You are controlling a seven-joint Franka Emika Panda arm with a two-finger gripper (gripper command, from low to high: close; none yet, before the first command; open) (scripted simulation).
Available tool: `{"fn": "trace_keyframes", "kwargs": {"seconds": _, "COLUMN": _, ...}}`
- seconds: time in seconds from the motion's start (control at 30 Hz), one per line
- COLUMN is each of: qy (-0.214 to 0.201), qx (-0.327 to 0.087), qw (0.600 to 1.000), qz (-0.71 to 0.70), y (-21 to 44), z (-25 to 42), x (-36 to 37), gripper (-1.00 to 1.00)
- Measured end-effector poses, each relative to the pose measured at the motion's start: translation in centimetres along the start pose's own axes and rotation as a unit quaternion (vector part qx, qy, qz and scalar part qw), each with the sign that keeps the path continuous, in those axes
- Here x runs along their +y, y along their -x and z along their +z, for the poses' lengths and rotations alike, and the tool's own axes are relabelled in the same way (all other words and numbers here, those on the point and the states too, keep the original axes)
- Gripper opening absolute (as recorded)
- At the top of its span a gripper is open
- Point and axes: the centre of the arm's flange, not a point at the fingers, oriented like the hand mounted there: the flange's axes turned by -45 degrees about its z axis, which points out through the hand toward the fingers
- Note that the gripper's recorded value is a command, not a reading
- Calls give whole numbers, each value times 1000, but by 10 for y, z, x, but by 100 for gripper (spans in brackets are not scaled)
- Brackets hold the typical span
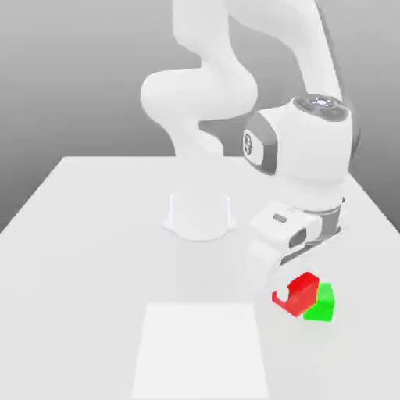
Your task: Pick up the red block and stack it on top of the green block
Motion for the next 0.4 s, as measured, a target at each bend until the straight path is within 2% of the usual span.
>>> {"fn": "trace_keyframes", "kwargs": {"seconds": 0.1, "qy": 2, "qx": -2, "qw": 995, "qz": -99, "y": 2, "z": -3, "x": -39, "gripper": -100}}
{"fn": "trace_keyframes", "kwargs": {"seconds": 0.3, "qy": 3, "qx": -2, "qw": 993, "qz": -121, "y": 3, "z": 51, "x": -46, "gripper": -100}}
{"fn": "trace_keyframes", "kwargs": {"seconds": 0.33, "qy": 3, "qx": -2, "qw": 993, "qz": -121, "y": 3, "z": 56, "x": -47, "gripper": 100}}
{"fn": "trace_keyframes", "kwargs": {"seconds": 0.4, "qy": 3, "qx": -2, "qw": 993, "qz": -121, "y": 3, "z": 56, "x": -47, "gripper": 100}}
